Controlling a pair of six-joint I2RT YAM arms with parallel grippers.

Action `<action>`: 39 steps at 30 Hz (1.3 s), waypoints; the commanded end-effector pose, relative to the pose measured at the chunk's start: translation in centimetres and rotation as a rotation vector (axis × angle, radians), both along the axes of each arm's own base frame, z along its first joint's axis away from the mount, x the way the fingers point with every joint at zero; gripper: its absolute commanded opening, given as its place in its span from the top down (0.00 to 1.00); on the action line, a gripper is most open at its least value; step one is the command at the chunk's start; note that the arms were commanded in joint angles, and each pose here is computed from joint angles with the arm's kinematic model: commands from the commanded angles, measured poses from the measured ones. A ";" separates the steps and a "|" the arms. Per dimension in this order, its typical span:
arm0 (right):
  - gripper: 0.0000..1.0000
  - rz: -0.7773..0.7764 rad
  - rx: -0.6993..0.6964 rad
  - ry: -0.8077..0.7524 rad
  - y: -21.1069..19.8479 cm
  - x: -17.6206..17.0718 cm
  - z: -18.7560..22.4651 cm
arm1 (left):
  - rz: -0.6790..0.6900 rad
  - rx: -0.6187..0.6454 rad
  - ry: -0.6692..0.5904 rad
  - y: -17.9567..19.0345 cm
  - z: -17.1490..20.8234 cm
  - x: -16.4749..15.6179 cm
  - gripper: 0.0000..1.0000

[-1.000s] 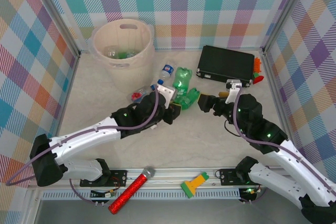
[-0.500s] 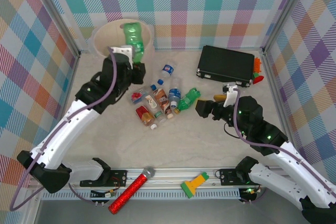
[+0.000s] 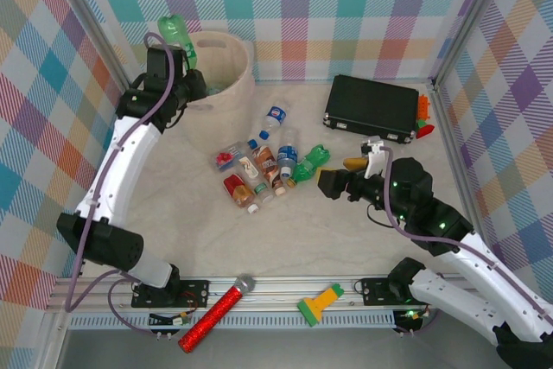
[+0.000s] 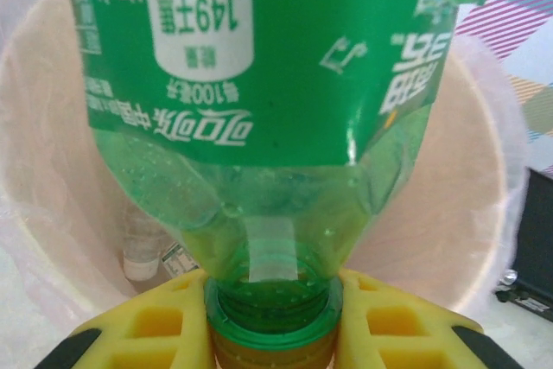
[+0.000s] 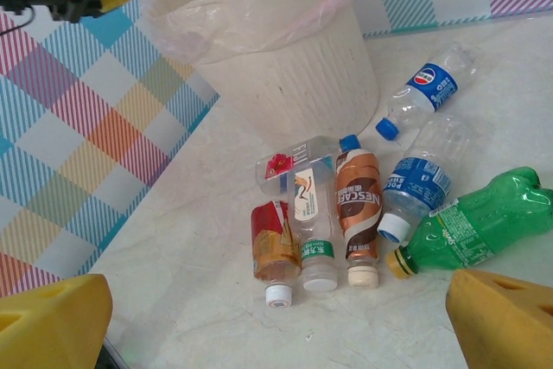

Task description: Put the plastic bottles in the bin

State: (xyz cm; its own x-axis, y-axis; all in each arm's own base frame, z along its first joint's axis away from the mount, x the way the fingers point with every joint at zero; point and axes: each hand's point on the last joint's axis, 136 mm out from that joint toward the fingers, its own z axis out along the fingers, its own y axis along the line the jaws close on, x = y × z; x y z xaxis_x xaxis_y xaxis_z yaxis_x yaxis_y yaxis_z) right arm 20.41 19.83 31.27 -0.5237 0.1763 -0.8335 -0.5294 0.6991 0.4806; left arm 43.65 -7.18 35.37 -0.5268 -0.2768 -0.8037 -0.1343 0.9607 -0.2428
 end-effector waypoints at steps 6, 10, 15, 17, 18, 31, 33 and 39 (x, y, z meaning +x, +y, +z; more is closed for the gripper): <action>0.01 0.006 0.041 -0.048 -0.4 -0.5 2.3 | 0.046 -0.089 0.049 1.5 -0.9 1.2 0.96; 0.01 0.006 0.045 -0.040 -0.2 -0.4 2.2 | 0.036 -0.099 0.039 1.4 -0.4 1.0 0.78; 0.01 0.008 0.049 -0.037 0.0 -0.2 2.2 | 0.026 -0.105 0.013 1.4 0.7 0.5 0.47; 0.01 0.010 0.045 -0.034 0.1 -0.1 2.0 | 0.023 -0.109 0.004 1.3 1.1 0.3 0.34; 0.01 0.011 0.047 -0.032 0.2 -0.1 2.0 | 0.021 -0.110 -0.002 1.3 1.3 0.2 0.29; 0.01 -0.003 0.034 -0.004 0.5 0.6 1.3 | -0.047 -0.205 -0.056 -0.3 3.0 -1.3 0.00; 0.01 -0.010 0.025 0.012 0.7 0.9 0.8 | -0.064 -0.210 -0.063 -0.9 3.0 -1.8 0.00; 0.01 -0.065 -0.019 0.083 0.9 2.4 -1.5 | -0.133 -0.211 -0.078 -3.4 2.6 -3.6 0.01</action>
